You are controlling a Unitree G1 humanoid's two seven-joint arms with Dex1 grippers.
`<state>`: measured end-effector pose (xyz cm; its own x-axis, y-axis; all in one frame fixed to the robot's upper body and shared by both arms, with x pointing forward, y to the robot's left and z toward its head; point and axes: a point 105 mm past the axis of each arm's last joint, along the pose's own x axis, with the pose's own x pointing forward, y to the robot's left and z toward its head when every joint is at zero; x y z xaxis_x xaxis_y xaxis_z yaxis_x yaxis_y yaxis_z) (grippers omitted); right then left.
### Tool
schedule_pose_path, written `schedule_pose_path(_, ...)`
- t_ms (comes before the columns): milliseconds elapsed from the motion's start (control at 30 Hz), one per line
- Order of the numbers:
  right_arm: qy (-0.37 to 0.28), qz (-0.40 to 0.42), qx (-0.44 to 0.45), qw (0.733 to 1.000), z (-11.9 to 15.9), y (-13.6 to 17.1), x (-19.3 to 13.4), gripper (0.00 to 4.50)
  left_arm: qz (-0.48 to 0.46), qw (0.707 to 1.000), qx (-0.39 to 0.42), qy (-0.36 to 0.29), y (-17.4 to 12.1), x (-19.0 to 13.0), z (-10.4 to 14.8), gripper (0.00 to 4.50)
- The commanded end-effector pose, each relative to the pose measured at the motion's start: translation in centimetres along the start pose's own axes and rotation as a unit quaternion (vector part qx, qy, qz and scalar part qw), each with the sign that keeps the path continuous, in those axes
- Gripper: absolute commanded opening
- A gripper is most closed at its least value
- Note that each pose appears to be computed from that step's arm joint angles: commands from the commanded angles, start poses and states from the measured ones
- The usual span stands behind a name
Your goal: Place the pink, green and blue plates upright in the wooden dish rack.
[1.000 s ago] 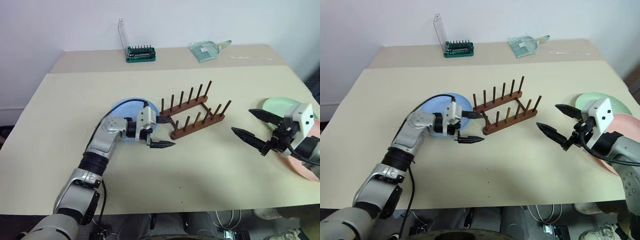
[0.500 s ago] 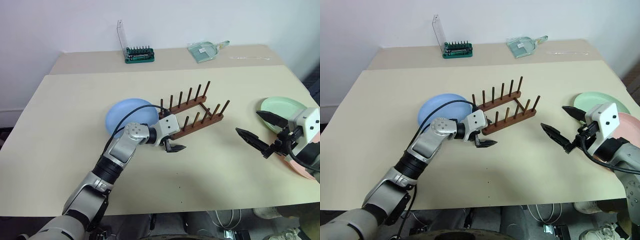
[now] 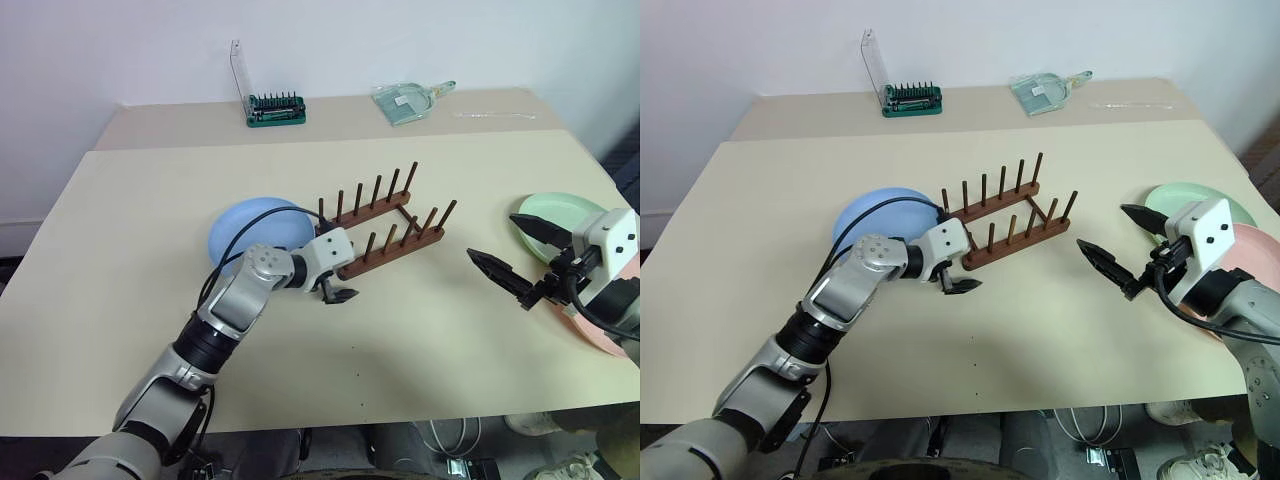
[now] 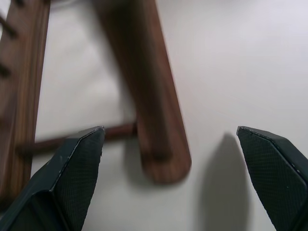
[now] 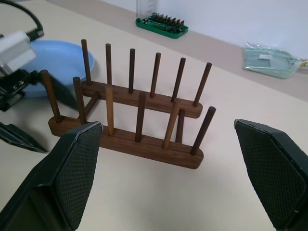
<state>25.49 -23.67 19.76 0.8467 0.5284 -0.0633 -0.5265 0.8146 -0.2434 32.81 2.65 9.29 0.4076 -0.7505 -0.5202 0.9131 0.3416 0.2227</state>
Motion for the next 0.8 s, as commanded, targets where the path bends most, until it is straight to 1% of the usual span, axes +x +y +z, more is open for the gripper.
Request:
schedule_pose_path(33, -0.020, 0.010, -0.016, 1.000, 1.2, 0.4, 0.4, 4.48, 0.004, 0.999, -0.051, -0.012, 0.5, -1.4, 0.9, 4.50)
schedule_pose_path(167, -0.022, 0.013, -0.019, 1.000, 1.3, 0.3, 0.7, 4.48, 0.007, 0.998, -0.059, -0.010, 0.4, -2.0, 1.5, 4.50)
schedule_pose_path(200, -0.022, 0.014, -0.019, 0.999, 1.3, 0.3, 0.7, 4.48, 0.006, 0.997, -0.073, -0.010, 0.3, -1.9, 1.4, 4.50)
schedule_pose_path(267, -0.024, 0.014, -0.019, 0.999, 1.4, 0.3, 0.8, 4.48, 0.004, 0.998, -0.061, 0.005, -0.2, -1.3, 0.5, 4.50)
schedule_pose_path(300, -0.024, 0.014, -0.020, 0.999, 1.4, 0.4, 0.9, 4.48, -0.001, 0.997, -0.071, 0.007, -0.6, -1.0, 0.2, 4.50)
schedule_pose_path(500, -0.023, 0.014, -0.021, 0.999, 1.4, 0.5, 0.8, 4.48, 0.011, 0.998, -0.067, 0.014, -0.7, 0.2, -0.3, 4.50)
schedule_pose_path(567, -0.023, 0.011, -0.020, 0.999, 1.4, 0.5, 0.6, 4.50, 0.012, 0.998, -0.064, 0.014, -0.8, 0.6, -0.3, 3.99)
schedule_pose_path(633, -0.022, 0.008, -0.020, 1.000, 1.3, 0.5, 0.4, 4.50, 0.012, 0.997, -0.082, 0.006, -0.8, 0.9, -0.1, 3.33)
schedule_pose_path(667, -0.021, 0.007, -0.020, 1.000, 1.3, 0.5, 0.3, 4.50, 0.013, 0.996, -0.083, 0.006, -0.8, 1.0, -0.1, 2.74)
schedule_pose_path(800, -0.020, 0.005, -0.019, 1.000, 1.2, 0.6, 0.2, 4.50, 0.016, 0.996, -0.091, 0.004, -0.6, 1.1, -0.1, 0.81)
